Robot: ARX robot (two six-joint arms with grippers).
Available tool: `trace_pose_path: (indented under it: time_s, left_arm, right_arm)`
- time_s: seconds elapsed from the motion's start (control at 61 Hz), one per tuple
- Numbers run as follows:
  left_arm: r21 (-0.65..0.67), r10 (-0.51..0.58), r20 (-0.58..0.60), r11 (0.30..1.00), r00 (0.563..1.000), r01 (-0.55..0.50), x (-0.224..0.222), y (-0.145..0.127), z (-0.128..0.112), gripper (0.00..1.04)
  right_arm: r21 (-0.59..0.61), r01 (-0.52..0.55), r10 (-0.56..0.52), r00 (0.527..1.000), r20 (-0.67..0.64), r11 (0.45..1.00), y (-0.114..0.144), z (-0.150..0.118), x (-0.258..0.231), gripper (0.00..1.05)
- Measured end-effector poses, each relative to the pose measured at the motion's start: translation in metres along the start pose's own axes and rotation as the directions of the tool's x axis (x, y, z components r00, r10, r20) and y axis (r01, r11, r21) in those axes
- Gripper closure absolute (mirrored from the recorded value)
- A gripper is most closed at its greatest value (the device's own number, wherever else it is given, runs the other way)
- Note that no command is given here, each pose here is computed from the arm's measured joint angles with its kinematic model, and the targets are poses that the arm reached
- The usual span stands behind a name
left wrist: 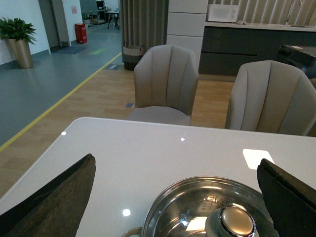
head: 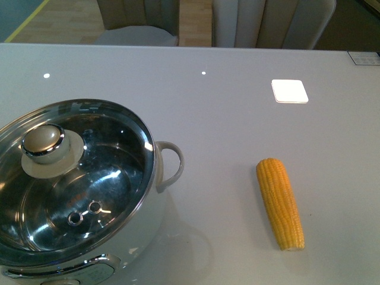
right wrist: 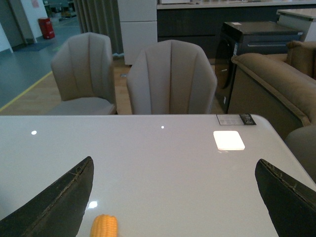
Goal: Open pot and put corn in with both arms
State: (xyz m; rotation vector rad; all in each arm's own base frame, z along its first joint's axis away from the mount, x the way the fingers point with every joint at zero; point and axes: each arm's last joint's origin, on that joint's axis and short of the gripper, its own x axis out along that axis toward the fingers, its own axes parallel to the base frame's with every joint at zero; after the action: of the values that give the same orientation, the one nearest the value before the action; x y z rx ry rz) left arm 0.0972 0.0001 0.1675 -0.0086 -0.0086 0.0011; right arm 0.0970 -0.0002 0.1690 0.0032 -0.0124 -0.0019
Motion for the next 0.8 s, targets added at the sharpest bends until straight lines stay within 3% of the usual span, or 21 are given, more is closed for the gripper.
trace_pose_path:
  time_s: [0.623,0.689,0.738,0.803]
  left_arm:
    - [0.0,0.0,0.0,1.0,1.0,0.0,0.0,0.0,0.0,0.07]
    - [-0.044,0.018,-0.211,0.999,0.977,-0.028,0.001,-0.002,0.0,0.07]
    - [-0.062,0.006,-0.374,0.998,0.927,-0.031,0.003,-0.005,0.004,0.07]
    - [-0.069,-0.016,-0.423,0.997,0.906,-0.015,0.009,-0.011,0.009,0.07]
  right_arm:
    - [0.0,0.0,0.0,1.0,0.0,1.0,0.0,0.0,0.0,0.09]
    - [0.0,0.0,0.0,1.0,0.0,1.0,0.0,0.0,0.0,0.09]
    - [0.0,0.0,0.0,1.0,0.001,1.0,0.0,0.0,0.0,0.09]
    - [0.0,0.0,0.0,1.0,0.0,1.0,0.0,0.0,0.0,0.09]
